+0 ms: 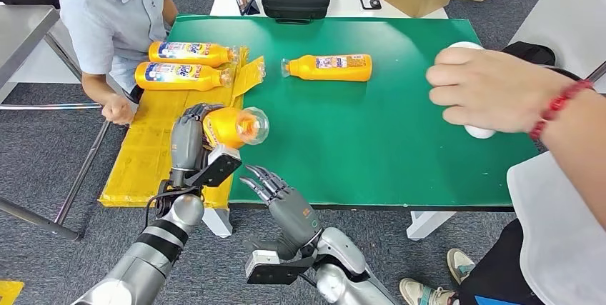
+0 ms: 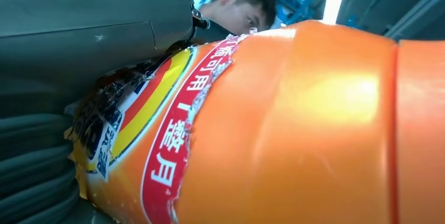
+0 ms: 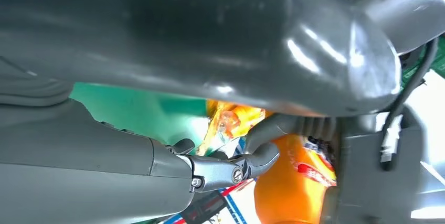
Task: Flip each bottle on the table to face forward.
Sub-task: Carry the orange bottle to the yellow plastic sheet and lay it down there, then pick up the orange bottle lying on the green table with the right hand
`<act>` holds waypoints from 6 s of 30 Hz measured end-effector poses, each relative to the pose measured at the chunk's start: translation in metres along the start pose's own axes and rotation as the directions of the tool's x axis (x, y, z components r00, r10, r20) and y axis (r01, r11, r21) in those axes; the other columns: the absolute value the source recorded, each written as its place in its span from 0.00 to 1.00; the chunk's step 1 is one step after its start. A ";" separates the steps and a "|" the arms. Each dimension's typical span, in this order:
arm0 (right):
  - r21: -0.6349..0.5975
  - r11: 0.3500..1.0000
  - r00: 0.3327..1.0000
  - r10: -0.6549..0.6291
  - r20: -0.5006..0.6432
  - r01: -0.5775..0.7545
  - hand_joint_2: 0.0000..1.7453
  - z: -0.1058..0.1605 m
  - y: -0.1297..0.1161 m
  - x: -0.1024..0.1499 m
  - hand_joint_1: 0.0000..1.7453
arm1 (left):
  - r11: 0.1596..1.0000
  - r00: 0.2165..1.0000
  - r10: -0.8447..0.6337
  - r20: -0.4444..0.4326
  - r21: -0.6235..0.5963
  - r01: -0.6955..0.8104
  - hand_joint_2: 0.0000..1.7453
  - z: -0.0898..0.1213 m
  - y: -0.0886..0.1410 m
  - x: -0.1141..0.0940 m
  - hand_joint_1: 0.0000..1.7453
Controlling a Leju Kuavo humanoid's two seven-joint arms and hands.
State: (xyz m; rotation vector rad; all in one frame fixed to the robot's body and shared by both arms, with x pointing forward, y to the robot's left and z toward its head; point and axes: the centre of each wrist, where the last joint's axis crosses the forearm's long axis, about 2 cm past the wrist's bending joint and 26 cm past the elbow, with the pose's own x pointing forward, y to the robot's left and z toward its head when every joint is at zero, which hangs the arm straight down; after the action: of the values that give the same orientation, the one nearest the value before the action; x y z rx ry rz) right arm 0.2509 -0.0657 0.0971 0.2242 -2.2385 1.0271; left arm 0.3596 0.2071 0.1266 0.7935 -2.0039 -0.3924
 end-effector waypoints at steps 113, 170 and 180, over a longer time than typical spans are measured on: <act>0.119 0.823 0.640 0.514 -0.571 -0.555 1.00 0.106 -0.121 -0.093 0.00 | 0.648 0.639 0.759 -0.122 0.050 -0.760 1.00 0.093 0.060 0.012 0.00; 0.262 0.896 0.622 0.438 -0.649 -0.358 1.00 0.081 -0.137 -0.131 0.00 | 0.552 0.557 0.818 -0.142 -0.074 -0.830 1.00 0.051 0.010 0.036 0.00; 0.378 0.861 0.506 0.507 -0.698 -0.341 1.00 0.068 -0.145 -0.133 0.76 | 0.545 0.551 0.822 -0.146 -0.079 -0.834 1.00 0.051 0.008 0.035 0.00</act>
State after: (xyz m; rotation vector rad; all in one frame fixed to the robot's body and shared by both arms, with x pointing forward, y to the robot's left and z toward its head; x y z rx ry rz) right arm 0.3778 -0.2282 0.0705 -0.6499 -1.3722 1.2751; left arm 0.3000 0.1878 0.1270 -0.2985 -1.9847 0.0817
